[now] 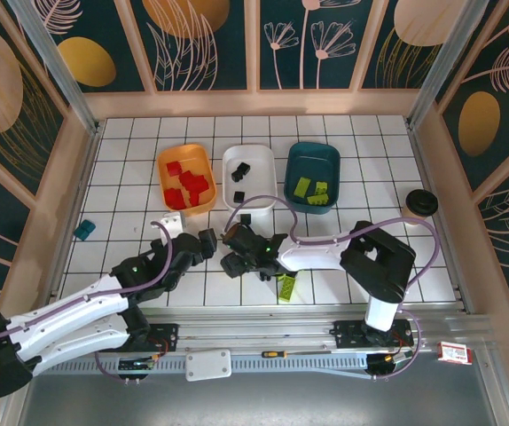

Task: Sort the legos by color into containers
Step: Pick up the lego from the bottom-center of the table, then place the lego in the container, then pick up the lego from the middle-left of the table.

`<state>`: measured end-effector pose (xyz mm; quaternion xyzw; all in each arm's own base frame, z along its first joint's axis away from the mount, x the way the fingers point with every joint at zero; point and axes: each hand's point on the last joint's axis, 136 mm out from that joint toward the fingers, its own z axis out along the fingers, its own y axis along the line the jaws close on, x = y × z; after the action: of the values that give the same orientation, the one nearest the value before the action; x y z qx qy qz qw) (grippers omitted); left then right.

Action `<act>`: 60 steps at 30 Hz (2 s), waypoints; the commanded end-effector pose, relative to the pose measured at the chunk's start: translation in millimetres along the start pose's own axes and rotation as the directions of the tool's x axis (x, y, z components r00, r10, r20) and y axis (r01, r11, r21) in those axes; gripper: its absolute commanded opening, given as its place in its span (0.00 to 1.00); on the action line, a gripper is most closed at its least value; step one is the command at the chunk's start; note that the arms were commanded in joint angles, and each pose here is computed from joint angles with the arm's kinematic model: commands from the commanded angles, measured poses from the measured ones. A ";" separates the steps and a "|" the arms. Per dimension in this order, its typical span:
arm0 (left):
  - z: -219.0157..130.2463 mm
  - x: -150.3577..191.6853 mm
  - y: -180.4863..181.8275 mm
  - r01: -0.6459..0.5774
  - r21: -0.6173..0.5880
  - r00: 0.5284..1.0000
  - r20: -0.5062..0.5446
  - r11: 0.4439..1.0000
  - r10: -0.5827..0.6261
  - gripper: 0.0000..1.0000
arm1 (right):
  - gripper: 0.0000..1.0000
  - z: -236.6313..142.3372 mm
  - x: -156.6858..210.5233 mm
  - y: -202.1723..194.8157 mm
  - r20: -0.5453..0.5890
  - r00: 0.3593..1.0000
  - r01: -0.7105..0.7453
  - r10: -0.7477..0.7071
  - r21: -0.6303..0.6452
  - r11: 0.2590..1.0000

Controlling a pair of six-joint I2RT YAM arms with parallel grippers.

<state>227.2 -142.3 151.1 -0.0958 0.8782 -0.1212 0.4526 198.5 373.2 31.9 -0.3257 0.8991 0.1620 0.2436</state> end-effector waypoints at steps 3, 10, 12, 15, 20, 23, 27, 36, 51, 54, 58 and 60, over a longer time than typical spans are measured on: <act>-4.0 -6.3 18.0 0.006 -0.071 0.999 0.046 0.997 -0.003 0.99 | 0.44 1.8 6.7 10.1 0.000 1.000 -0.010 0.010 -0.050 0.999; -6.5 -7.4 18.3 0.015 -0.053 0.998 0.055 0.998 -0.013 0.99 | 0.27 -34.0 -37.8 1.9 0.152 0.987 -0.041 0.053 -0.086 0.995; -5.3 -3.8 18.0 0.019 -0.042 0.999 0.048 0.999 -0.017 0.99 | 0.27 -52.0 -64.5 -11.0 0.224 0.970 -0.072 0.095 -0.106 0.992; -3.0 1.9 15.2 0.028 -0.014 0.999 0.034 1.000 -0.027 0.99 | 0.27 -73.1 -103.0 -37.6 0.317 0.935 -0.130 0.161 -0.116 0.985; 0.7 8.7 8.9 0.027 0.018 1.000 0.011 0.999 -0.027 0.99 | 0.27 -71.0 -148.8 -85.5 0.384 0.895 -0.222 0.229 -0.062 0.973; 4.3 14.0 2.9 0.013 0.040 1.000 -0.011 0.999 -0.013 0.99 | 0.27 -50.8 -166.3 -112.6 0.379 0.887 -0.282 0.266 -0.013 0.959; 11.0 24.8 -6.0 -0.013 0.070 0.999 -0.050 0.997 0.016 0.98 | 0.32 -23.4 -181.0 -141.7 0.364 0.874 -0.356 0.322 0.030 0.934; 22.5 48.1 -42.3 -0.085 0.220 0.984 -0.136 0.972 0.117 0.99 | 0.73 -36.6 -216.9 -150.5 0.427 0.828 -0.394 0.364 -0.019 0.919; 16.8 128.0 -138.2 -0.141 0.588 0.870 -0.311 0.796 0.384 0.88 | 0.75 -100.6 -114.9 -166.7 0.456 0.785 -0.480 0.420 0.018 0.877; 17.8 140.4 -146.1 -0.168 0.603 0.845 -0.320 0.780 0.429 0.88 | 0.75 -109.0 -98.4 -171.3 0.461 0.774 -0.499 0.434 0.024 0.866; 21.6 155.1 -155.2 -0.188 0.614 0.818 -0.333 0.766 0.468 0.84 | 0.75 -120.8 -85.0 -177.6 0.476 0.758 -0.521 0.447 0.029 0.853; 23.2 162.6 -160.1 -0.190 0.624 0.806 -0.341 0.758 0.483 0.81 | 0.75 -125.8 -81.2 -181.3 0.485 0.751 -0.528 0.448 0.033 0.848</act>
<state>165.1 -324.8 54.5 0.2179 0.9014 -0.2869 0.2401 329.3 237.1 144.8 -0.0330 0.8877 0.2184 0.4040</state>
